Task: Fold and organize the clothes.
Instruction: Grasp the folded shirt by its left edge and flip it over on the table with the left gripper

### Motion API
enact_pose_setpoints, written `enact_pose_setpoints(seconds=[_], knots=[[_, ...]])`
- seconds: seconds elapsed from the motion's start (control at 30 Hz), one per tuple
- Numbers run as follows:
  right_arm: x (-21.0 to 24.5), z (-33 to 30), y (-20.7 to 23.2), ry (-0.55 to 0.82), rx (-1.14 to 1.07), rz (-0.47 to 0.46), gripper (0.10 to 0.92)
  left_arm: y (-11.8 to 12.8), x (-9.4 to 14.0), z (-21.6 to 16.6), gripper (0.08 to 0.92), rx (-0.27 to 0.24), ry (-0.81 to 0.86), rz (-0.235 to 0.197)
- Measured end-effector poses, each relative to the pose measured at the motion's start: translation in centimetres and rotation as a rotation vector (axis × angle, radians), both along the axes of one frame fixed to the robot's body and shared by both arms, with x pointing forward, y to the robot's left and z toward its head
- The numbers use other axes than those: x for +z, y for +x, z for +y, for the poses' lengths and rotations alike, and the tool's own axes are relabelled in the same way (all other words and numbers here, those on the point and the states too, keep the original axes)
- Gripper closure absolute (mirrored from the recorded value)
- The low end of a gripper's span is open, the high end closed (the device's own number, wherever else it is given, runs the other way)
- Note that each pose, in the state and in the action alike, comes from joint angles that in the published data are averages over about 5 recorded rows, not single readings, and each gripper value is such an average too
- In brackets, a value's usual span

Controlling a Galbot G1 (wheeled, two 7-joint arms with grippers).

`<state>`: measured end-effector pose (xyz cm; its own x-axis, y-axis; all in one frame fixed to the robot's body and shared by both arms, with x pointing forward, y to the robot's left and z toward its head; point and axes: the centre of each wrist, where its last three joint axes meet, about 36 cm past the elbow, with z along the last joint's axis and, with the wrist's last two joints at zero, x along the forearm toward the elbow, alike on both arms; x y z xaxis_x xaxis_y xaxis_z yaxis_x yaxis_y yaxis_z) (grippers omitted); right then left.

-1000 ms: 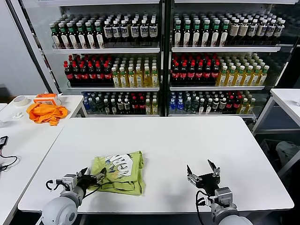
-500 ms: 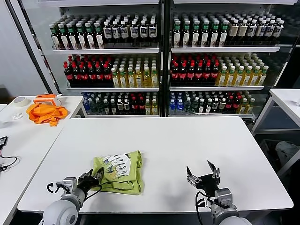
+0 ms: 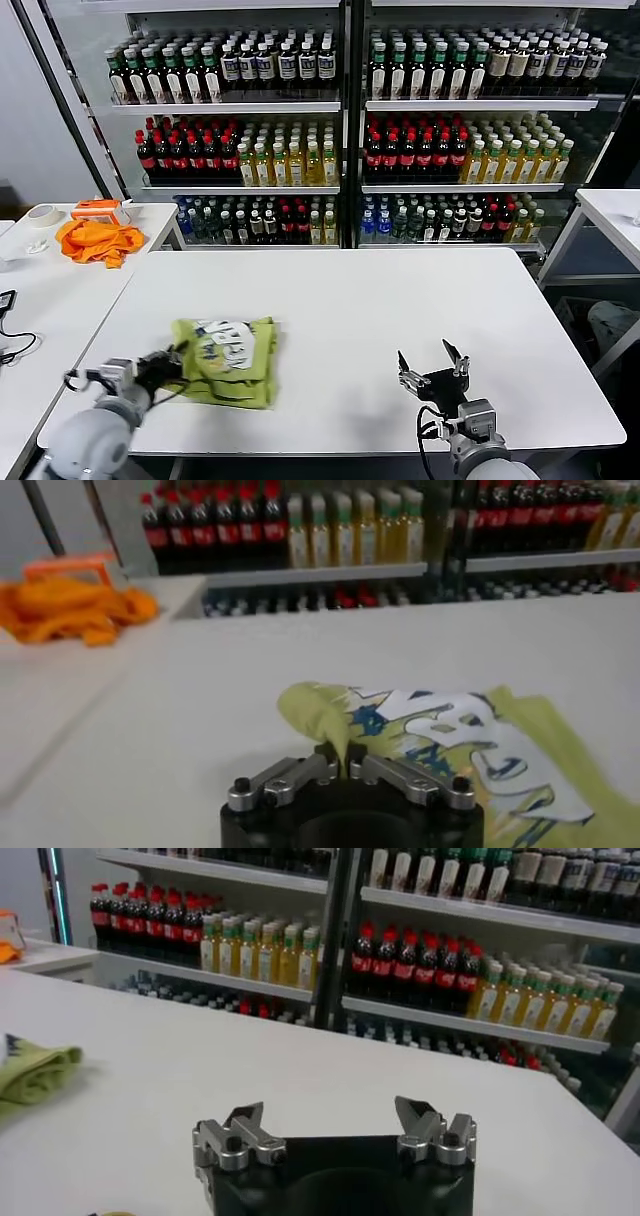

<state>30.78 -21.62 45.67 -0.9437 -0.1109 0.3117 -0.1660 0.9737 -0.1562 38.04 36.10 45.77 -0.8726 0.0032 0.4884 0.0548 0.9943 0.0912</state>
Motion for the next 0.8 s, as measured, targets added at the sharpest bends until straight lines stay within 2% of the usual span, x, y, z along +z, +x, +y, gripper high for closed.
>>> enact_pose_setpoints(seconds=[0.2,0.3,0.37,0.47,0.63,0.8], knots=[[0.2,0.0,0.3,-0.007,0.005,-0.009,0.200,0.3,5.4,4.3,0.889,0.033,0.098,-0.063],[0.1,-0.2,0.4,-0.013,0.005,-0.008,0.200,-0.1,7.0,4.2,0.889,0.020,0.107,-0.087],[0.0,-0.3,0.4,-0.015,0.004,-0.005,0.200,-0.5,7.3,3.3,0.889,-0.001,0.097,-0.094],[-0.1,-0.3,0.5,-0.020,0.005,-0.003,0.200,-1.4,6.2,0.9,0.889,-0.047,0.060,-0.083],[-0.2,-0.4,0.8,-0.028,0.006,-0.003,0.200,-3.1,2.4,-4.7,0.889,-0.143,-0.044,-0.032],[-0.5,-0.2,0.9,-0.030,0.007,0.003,0.200,-3.3,0.8,-9.2,0.889,-0.209,-0.141,-0.033]])
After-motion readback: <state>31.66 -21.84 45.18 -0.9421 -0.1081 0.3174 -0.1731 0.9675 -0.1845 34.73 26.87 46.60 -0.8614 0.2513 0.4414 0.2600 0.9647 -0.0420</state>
